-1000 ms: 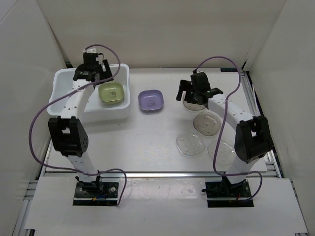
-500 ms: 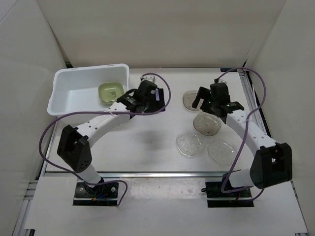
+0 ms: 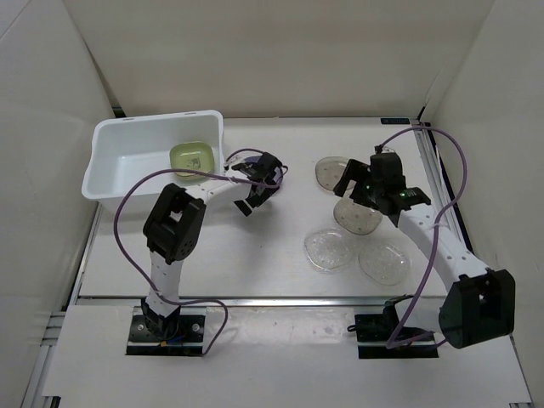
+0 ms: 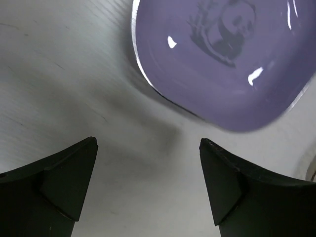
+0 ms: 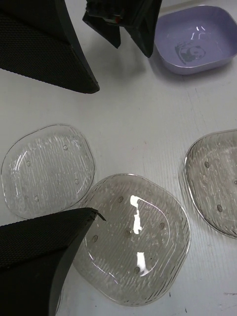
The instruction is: Place the plates into the plastic bin on the countertop
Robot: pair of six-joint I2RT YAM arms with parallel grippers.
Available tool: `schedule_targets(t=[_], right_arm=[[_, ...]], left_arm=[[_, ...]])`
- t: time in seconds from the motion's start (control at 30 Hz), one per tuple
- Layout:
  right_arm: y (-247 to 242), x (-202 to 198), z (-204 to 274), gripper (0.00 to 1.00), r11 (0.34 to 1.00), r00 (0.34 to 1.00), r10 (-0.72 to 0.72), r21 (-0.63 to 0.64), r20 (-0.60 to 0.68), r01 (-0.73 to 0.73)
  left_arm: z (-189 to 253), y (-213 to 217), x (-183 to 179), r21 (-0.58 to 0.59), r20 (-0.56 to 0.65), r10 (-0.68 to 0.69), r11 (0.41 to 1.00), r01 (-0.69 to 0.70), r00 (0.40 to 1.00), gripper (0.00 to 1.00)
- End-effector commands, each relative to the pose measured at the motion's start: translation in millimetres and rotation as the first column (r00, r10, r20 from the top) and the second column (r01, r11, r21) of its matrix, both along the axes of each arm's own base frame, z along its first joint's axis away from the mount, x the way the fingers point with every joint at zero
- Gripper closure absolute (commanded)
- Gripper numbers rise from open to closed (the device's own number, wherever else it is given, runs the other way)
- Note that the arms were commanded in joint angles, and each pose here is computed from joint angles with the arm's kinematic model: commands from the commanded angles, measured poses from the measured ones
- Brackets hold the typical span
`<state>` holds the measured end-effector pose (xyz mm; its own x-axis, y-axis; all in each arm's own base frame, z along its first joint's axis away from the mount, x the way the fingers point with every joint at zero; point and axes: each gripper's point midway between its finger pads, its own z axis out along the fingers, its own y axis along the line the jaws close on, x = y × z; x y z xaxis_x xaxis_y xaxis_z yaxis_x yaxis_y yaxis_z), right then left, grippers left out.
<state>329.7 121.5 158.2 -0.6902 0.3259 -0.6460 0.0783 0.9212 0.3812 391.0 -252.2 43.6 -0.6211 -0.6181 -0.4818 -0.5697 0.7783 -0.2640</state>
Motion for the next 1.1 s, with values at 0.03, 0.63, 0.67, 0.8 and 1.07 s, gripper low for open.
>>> schedule_targets(t=[0.03, 0.63, 0.67, 0.8, 1.07], right_arm=[[-1, -5, 19, 0.01, 1.000, 0.998, 0.014, 0.004, 0.062, -0.014], [-11, -4, 18, 0.01, 0.999, 0.997, -0.027, -0.028, 0.068, 0.029], [-11, -4, 17, 0.01, 0.999, 0.998, -0.024, -0.024, 0.065, 0.026], [-10, -6, 18, 0.01, 1.000, 0.998, -0.024, -0.014, 0.065, 0.025], [-12, -7, 17, 0.01, 0.999, 0.997, -0.032, -0.020, 0.069, 0.033]], left_arm=[[23, 13, 24, -0.102, 0.074, 0.212, 0.974, -0.204, 0.975, 0.06], [-15, 37, 44, -0.088, 0.060, 0.394, 0.917, -0.388, 0.917, 0.19], [-17, 36, 46, -0.077, 0.070, 0.392, 0.919, -0.387, 0.917, 0.20], [-31, 29, 50, -0.043, 0.062, 0.374, 0.927, -0.372, 0.925, 0.21], [-38, 25, 50, -0.004, 0.059, 0.359, 0.933, -0.359, 0.931, 0.63]])
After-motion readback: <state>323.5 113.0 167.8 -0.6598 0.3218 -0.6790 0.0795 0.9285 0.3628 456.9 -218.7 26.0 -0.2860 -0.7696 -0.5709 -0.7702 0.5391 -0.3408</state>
